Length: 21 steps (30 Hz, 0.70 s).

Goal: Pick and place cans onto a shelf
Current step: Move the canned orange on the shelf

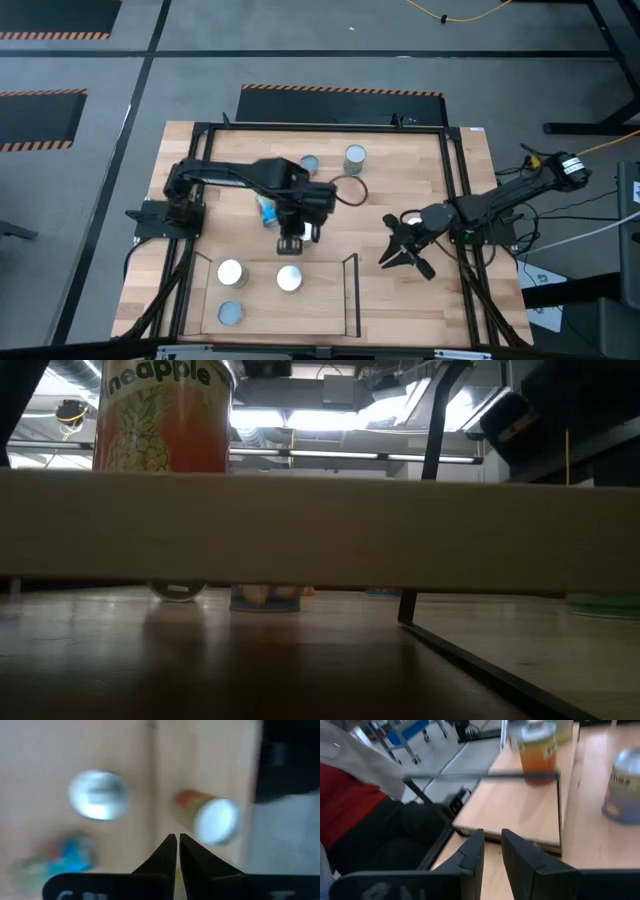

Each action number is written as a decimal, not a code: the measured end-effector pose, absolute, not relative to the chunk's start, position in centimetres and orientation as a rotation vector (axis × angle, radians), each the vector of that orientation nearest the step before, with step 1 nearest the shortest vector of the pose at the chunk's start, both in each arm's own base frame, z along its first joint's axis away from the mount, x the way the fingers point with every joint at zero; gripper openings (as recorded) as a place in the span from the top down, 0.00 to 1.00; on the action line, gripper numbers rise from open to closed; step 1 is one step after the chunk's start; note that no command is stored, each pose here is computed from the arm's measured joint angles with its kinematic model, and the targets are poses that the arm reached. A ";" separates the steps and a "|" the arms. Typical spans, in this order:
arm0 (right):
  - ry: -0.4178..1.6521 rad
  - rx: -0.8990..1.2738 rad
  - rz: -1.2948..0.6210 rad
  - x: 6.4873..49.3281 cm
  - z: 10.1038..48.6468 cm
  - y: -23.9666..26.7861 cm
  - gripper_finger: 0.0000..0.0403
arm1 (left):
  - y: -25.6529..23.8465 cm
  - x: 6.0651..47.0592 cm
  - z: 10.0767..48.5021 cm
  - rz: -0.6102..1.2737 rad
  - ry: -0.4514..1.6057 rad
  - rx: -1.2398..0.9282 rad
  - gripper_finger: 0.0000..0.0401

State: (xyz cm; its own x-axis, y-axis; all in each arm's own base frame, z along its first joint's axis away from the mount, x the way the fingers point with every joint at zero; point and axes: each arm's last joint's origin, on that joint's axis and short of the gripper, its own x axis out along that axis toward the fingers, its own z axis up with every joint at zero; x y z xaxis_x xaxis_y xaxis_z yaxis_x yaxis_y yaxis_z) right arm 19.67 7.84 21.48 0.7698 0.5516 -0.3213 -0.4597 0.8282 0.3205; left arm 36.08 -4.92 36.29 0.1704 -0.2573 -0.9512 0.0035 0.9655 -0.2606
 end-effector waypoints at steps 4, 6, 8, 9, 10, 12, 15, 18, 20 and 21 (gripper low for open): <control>0.372 0.233 0.555 19.3 23.7 7.6 0.82 | -4.0 33.6 39.5 -0.072 1.256 -0.017 0.97; 0.371 0.233 0.533 19.1 24.8 7.2 0.82 | -3.6 32.0 41.3 -0.031 1.194 0.035 0.97; 0.386 0.229 0.486 19.0 26.0 6.7 0.82 | -3.4 30.4 42.6 -0.015 1.121 0.072 0.97; 0.400 0.224 0.452 18.9 26.6 6.5 0.82 | -3.4 29.7 43.1 -0.008 1.079 0.090 0.97; 0.422 0.216 0.419 18.8 27.1 6.2 0.82 | -3.3 29.1 43.4 -0.009 1.030 0.103 0.97; 0.458 0.191 0.350 18.7 28.3 5.6 0.82 | -3.2 27.9 43.4 -0.018 0.932 0.118 0.97; 0.541 0.178 0.267 18.4 29.8 4.8 0.82 | -3.0 26.6 41.3 -0.032 0.840 0.132 0.97; 0.617 0.172 0.217 17.9 31.1 4.2 0.82 | -2.9 25.0 37.8 -0.041 0.820 0.120 0.97; 0.667 0.174 0.194 17.4 31.6 3.8 0.82 | -2.7 24.1 35.4 -0.037 0.794 0.106 0.97; 0.692 0.176 0.182 17.2 31.7 3.6 0.82 | -2.7 23.7 34.2 -0.033 0.788 0.095 0.97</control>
State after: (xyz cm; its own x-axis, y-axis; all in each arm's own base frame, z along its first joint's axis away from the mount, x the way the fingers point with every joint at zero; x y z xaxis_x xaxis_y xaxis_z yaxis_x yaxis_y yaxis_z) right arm 17.22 3.64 31.74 0.7554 0.2239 -0.6158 -0.1077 0.9695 0.2203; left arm 23.74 -2.70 34.17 0.7053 0.0056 -0.7089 0.0654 0.9952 0.0729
